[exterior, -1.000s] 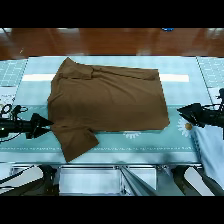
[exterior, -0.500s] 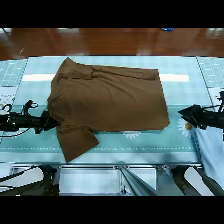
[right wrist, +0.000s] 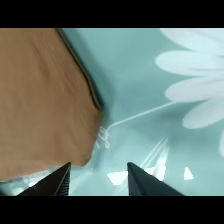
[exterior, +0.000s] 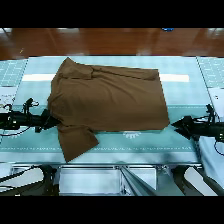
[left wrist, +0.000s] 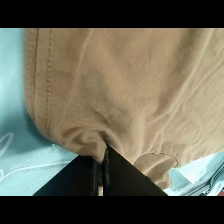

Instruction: Fold the shirts.

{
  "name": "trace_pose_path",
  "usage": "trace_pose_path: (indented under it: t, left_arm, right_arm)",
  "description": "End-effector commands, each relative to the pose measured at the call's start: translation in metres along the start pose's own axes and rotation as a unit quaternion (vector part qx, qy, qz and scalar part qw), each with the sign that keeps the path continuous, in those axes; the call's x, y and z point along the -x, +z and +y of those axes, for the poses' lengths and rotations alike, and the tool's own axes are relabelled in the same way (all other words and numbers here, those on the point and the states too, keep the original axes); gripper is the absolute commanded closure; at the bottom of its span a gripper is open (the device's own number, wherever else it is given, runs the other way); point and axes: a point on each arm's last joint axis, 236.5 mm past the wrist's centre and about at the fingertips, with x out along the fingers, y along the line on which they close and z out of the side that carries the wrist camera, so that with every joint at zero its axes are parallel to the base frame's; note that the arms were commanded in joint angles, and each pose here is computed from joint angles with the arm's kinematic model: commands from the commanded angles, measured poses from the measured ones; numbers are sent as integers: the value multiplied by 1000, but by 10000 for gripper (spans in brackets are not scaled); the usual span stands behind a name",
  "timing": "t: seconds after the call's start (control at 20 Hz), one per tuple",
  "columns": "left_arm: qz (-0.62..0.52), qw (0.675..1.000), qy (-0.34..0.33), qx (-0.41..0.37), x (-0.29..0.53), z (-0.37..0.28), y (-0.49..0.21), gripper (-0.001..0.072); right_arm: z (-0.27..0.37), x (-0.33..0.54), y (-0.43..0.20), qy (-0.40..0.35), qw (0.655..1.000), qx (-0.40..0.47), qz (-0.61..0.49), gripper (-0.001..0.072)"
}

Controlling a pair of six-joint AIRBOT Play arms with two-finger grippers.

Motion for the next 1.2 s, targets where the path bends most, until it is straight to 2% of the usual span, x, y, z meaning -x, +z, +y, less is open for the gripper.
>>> trace_pose_path:
  t: [0.0,0.25,0.35,0.4,0.45,0.6,0.7,0.8,0.9,1.05,1.15]
  left_arm:
    - [0,1000,1,0,0,0,0,688]
    - [0,1000,0,0,0,0,0,688]
    - [0,1000,1,-1,0,0,0,688]
    - [-1,1000,0,-1,0,0,1,688]
    - [-2,1000,0,-2,1,-1,2,688]
    - [-40,999,-24,-28,25,-30,25,688]
    - [-116,986,-87,-84,70,-91,59,688]
    - [-222,951,-155,-151,146,-171,86,688]
    - [-325,899,-187,-225,230,-242,90,688]
    - [-468,796,-175,-341,354,-329,48,689]
    - [-528,732,-163,-397,411,-370,0,689]
  right_arm:
    - [11,-18,1,45,999,-14,18,300]
    - [29,-65,11,36,998,0,56,300]
    - [46,-76,23,40,998,15,52,330]
    - [55,-78,24,43,997,34,58,548]
    - [67,-77,24,51,994,62,67,686]
    - [116,-48,32,92,983,130,86,686]
    - [168,-5,59,114,974,191,36,687]
    - [228,59,89,118,956,265,-52,687]
    - [293,138,99,126,919,341,-151,687]
    - [366,258,78,118,845,431,-294,687]
    - [391,321,44,108,795,470,-368,687]
